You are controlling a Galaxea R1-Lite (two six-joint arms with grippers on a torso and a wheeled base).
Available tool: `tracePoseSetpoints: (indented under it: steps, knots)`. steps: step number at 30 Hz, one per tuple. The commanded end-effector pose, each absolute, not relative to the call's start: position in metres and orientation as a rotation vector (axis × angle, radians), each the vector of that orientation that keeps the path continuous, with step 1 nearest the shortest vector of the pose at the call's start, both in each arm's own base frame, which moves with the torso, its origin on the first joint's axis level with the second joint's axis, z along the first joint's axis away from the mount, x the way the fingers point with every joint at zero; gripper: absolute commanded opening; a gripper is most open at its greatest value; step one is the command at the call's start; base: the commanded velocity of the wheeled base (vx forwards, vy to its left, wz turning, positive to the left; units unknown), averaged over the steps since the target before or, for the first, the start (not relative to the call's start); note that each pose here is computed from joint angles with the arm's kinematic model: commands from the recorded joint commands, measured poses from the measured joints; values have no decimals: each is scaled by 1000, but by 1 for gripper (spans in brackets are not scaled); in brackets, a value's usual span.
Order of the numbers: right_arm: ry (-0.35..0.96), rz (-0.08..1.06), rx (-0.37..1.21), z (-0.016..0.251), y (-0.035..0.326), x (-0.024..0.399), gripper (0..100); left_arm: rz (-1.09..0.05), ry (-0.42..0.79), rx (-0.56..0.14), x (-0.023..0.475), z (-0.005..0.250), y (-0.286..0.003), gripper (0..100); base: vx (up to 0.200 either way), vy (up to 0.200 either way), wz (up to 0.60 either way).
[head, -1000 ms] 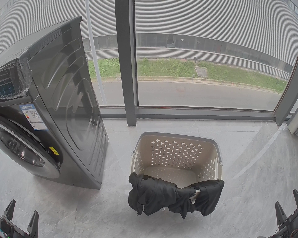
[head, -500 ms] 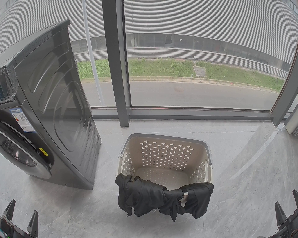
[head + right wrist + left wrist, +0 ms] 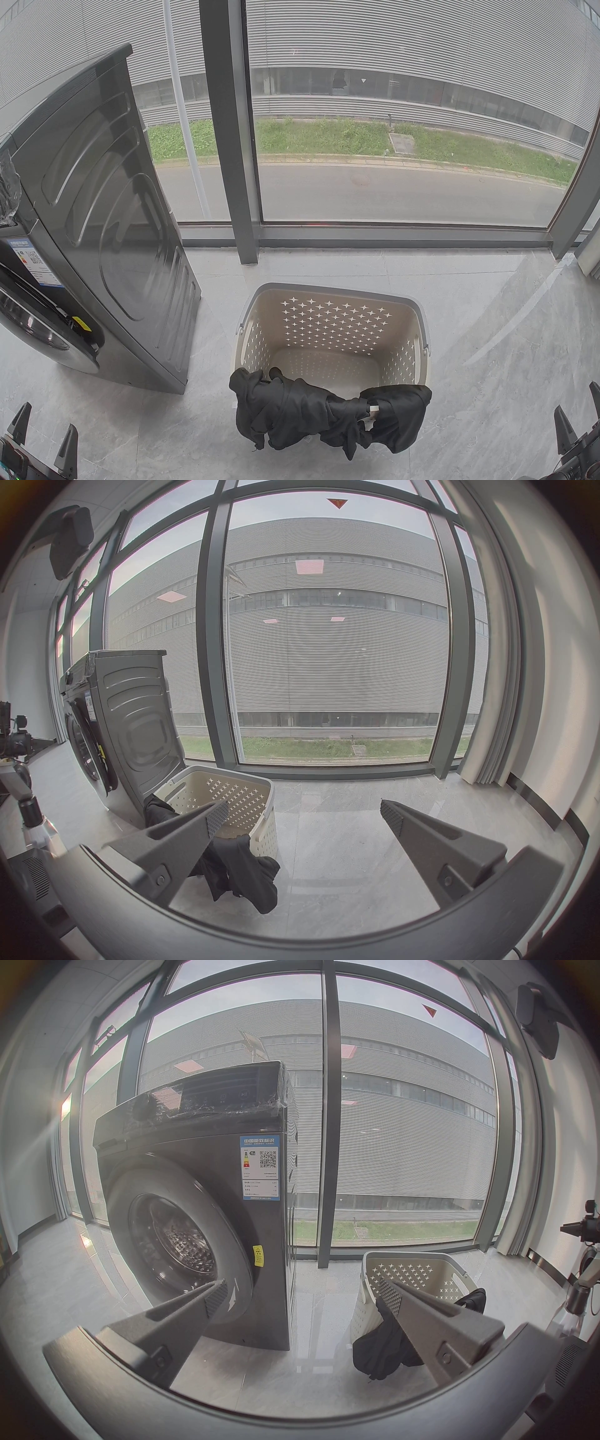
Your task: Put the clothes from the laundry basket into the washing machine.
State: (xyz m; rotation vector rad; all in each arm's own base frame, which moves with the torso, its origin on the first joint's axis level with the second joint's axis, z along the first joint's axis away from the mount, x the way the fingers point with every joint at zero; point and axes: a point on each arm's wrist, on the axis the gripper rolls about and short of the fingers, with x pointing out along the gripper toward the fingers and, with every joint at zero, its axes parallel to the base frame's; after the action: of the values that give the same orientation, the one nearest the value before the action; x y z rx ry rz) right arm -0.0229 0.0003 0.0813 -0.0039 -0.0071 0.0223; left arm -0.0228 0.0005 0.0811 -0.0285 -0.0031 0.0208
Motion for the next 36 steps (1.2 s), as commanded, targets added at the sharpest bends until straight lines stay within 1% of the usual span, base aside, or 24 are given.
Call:
tracePoseSetpoints:
  steps: [1, 6, 21, 27, 36]
  knots:
    - [-6, 23, -5, 76, 0, -23, 100, 21, -2, -29, -23, 77, 0, 100, 200, 0, 0]
    - [-6, 23, -5, 76, 0, -23, 100, 21, -2, -29, -23, 77, 0, 100, 200, 0, 0]
    - [-6, 23, -5, 76, 0, -23, 100, 21, -2, -29, -23, 77, 0, 100, 0, 0, 0]
    - [-6, 23, -5, 76, 0, -23, 100, 21, -2, -29, -23, 77, 0, 100, 200, 0, 0]
    - [-6, 23, -5, 76, 0, -23, 100, 21, -2, -29, -23, 77, 0, 100, 0, 0, 0]
